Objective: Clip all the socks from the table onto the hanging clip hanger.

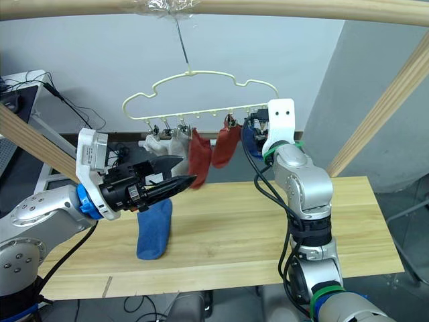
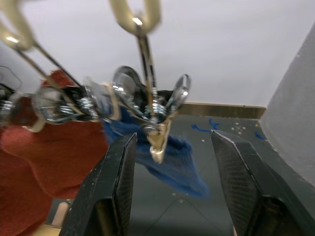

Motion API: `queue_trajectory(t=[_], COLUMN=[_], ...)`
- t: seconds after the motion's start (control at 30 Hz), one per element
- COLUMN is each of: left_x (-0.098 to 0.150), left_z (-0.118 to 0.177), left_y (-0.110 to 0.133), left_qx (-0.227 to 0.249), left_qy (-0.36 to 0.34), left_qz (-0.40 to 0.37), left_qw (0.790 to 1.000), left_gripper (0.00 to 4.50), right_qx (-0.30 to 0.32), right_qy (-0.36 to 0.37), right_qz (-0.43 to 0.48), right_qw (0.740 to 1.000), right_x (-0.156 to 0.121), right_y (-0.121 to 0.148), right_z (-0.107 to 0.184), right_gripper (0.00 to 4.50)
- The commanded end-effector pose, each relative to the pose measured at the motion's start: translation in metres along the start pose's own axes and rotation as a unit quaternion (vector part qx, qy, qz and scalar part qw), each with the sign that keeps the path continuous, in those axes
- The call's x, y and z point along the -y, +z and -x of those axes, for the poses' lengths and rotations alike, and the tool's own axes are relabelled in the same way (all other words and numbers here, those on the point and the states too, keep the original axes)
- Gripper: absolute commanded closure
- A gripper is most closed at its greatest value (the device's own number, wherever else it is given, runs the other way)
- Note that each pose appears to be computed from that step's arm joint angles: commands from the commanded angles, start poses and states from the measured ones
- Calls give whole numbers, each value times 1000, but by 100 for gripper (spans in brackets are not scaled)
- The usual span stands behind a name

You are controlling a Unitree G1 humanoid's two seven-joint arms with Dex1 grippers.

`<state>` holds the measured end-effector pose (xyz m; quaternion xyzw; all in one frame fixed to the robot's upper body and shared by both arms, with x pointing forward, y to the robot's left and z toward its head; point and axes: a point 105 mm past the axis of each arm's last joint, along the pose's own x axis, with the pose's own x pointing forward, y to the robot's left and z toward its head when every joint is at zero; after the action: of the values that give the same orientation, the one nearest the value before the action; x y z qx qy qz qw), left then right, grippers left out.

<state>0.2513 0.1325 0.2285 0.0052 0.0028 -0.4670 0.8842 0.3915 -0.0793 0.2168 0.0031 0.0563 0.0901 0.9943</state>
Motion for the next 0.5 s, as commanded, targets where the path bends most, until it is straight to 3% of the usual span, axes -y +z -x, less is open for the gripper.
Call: queue_trajectory(t=[0.03, 0.47, 0.5], left_x=[7, 7, 8], left_z=[3, 2, 1], left_y=[10, 8, 8], left_qx=[11, 14, 14], left_qy=[-2, 3, 3], left_qz=[-25, -21, -21], left_qw=[1000, 1000, 1000], left_gripper=[125, 125, 122], right_qx=[48, 63, 65], right_qy=[-5, -11, -12], right_qz=[3, -2, -2], right_qw=[999, 998, 998], right_x=[-3, -4, -4], right_y=[26, 39, 41], right_z=[1, 0, 0], right_gripper=[204, 204, 221])
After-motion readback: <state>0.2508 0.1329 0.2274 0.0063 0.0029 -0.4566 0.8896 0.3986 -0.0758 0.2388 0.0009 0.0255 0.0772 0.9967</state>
